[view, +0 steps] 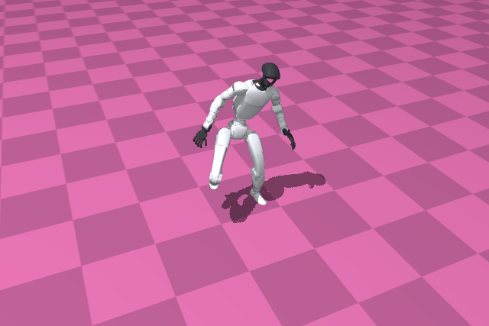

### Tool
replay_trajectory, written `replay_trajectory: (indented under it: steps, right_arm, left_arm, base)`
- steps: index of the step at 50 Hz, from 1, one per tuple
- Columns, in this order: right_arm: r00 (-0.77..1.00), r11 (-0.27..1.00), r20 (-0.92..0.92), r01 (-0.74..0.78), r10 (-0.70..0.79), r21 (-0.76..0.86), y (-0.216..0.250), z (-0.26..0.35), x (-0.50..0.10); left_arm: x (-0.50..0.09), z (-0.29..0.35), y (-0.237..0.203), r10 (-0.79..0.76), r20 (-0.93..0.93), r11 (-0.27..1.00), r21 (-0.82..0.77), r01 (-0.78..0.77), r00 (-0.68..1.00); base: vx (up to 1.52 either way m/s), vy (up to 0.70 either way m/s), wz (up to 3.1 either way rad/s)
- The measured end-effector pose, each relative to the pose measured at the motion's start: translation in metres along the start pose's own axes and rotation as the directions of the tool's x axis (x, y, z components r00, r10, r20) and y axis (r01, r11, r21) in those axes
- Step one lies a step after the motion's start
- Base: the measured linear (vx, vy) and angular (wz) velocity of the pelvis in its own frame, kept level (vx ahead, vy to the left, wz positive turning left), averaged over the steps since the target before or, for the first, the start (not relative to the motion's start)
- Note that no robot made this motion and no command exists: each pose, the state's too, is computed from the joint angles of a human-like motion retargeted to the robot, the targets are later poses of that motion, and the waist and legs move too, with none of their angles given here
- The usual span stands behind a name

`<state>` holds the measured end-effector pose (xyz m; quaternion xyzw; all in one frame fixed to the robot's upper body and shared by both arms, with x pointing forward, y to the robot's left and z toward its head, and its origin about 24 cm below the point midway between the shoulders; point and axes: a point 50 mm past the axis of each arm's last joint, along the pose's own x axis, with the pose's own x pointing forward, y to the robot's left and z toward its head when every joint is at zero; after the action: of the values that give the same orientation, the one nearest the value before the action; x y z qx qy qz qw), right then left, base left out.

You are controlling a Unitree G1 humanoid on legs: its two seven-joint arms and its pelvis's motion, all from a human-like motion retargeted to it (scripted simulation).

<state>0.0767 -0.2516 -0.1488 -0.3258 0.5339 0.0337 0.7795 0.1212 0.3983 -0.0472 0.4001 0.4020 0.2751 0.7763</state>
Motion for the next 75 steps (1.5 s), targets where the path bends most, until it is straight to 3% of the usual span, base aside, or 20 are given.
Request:
replay_trajectory:
  steps: [10, 23, 28, 35, 40, 45, 50, 57, 62, 68, 75]
  right_arm:
    - [0.997, 0.999, 0.074, 0.039, -0.036, -0.037, -0.022, 0.025, 0.007]
    - [1.000, 0.997, -0.001, -0.023, 0.023, -0.069, 0.000, -0.012, -0.004]
    - [0.991, 0.988, 0.082, 0.114, -0.105, -0.108, -0.030, 0.016, 0.004]
    - [0.945, 0.963, 0.205, 0.267, -0.254, -0.039, -0.087, 0.048, 0.003]
    - [0.934, 0.958, 0.220, 0.287, -0.280, 0.000, -0.117, 0.053, -0.003]
    - [0.928, 0.946, 0.188, 0.324, -0.321, 0.012, -0.134, 0.054, -0.002]
    - [0.936, 0.951, 0.175, 0.307, -0.307, 0.030, -0.122, 0.055, 0.001]
    - [0.940, 0.969, 0.247, 0.247, -0.236, -0.012, -0.099, 0.070, 0.002]
    - [0.947, 0.959, 0.163, 0.260, -0.275, 0.111, -0.085, 0.054, 0.006]
    - [0.983, 0.978, -0.118, 0.157, -0.141, 0.140, -0.030, -0.014, 0.004]
    - [0.995, 0.998, -0.090, -0.030, 0.035, 0.057, 0.013, -0.017, -0.002]
  left_arm:
    - [0.005, -0.007, 0.026, 0.058, -0.009, 0.998, -0.009, -0.058, 0.998]
    - [-0.006, -0.011, 0.004, 0.038, 0.031, 0.999, -0.034, -0.037, 0.999]
    - [-0.020, -0.028, -0.024, -0.041, -0.048, 0.998, -0.048, 0.039, 0.998]
    - [-0.060, -0.061, -0.077, -0.232, -0.097, 0.958, 0.149, 0.245, 0.968]
    - [-0.070, -0.070, -0.084, -0.268, -0.107, 0.940, 0.187, 0.285, 0.957]
    - [-0.064, -0.077, -0.075, -0.246, -0.176, 0.959, 0.097, 0.265, 0.953]
    - [-0.062, -0.087, -0.067, -0.215, -0.240, 0.970, 0.055, 0.235, 0.947]
    - [-0.062, -0.097, -0.054, -0.251, -0.233, 0.952, 0.114, 0.283, 0.940]
    - [-0.045, -0.089, -0.032, -0.213, -0.198, 0.948, 0.194, 0.251, 0.957]
    - [-0.003, -0.018, -0.007, -0.107, 0.034, 0.946, 0.311, 0.092, 0.994]
    - [0.017, 0.077, 0.029, 0.006, 0.326, 0.973, 0.215, -0.080, 0.945]
  base:
    - [-0.02, -0.25, -0.09]
    - [0.09, -0.49, 0.23]
    - [0.00, -0.54, -0.64]
    - [-0.01, -0.24, 0.10]
    - [-0.02, -0.07, 0.03]
    - [-0.01, 0.05, 0.27]
    - [0.03, 0.11, -0.06]
    - [0.06, 0.24, -0.56]
    - [0.04, 0.47, 0.22]
    - [0.01, 0.57, 0.81]
    - [0.01, 0.43, 0.27]
